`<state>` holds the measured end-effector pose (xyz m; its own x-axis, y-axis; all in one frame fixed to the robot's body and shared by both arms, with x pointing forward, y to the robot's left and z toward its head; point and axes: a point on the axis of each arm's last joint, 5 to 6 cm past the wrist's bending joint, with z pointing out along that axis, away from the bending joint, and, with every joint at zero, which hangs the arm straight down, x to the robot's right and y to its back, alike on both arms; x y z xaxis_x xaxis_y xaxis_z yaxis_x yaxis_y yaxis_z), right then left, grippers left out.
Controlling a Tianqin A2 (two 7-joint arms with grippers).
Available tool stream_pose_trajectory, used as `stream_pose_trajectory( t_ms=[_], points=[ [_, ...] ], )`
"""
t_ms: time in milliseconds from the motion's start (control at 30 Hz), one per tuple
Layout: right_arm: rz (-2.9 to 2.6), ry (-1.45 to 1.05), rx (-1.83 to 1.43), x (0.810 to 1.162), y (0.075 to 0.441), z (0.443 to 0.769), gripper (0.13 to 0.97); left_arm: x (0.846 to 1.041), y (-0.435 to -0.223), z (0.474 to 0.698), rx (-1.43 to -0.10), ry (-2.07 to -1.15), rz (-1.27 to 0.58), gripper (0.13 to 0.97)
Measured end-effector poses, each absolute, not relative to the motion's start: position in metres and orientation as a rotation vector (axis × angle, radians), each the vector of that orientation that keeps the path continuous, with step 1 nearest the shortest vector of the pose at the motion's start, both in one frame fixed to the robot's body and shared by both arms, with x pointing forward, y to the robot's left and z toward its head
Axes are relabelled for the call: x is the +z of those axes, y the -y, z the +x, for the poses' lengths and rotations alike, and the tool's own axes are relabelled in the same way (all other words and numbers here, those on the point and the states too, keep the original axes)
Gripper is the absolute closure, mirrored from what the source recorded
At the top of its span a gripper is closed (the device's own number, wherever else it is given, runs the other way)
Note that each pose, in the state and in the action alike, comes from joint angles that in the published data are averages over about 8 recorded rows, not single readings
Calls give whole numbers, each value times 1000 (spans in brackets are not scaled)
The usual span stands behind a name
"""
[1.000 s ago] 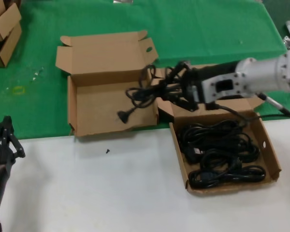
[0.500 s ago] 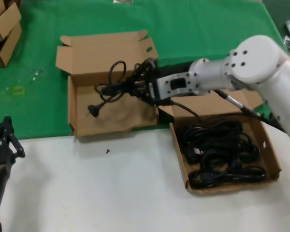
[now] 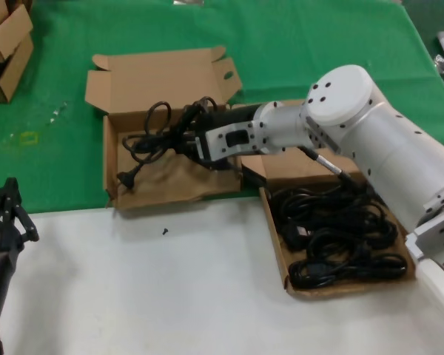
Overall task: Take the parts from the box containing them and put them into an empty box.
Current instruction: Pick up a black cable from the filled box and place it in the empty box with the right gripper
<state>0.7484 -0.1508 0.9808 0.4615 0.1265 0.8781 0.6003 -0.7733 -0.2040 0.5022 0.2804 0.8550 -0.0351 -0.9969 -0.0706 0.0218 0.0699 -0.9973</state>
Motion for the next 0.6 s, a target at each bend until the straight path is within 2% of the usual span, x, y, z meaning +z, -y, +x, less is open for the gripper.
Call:
stream_pose_trajectory(
  t_ms=[300, 600],
  points=[
    [-2249, 618, -1308, 969, 151, 756, 883, 855, -280, 502, -1193, -1253, -1125, 954],
    [-2270, 613, -1336, 965, 157, 760, 840, 855, -280, 502, -1193, -1253, -1125, 954]
  ],
)
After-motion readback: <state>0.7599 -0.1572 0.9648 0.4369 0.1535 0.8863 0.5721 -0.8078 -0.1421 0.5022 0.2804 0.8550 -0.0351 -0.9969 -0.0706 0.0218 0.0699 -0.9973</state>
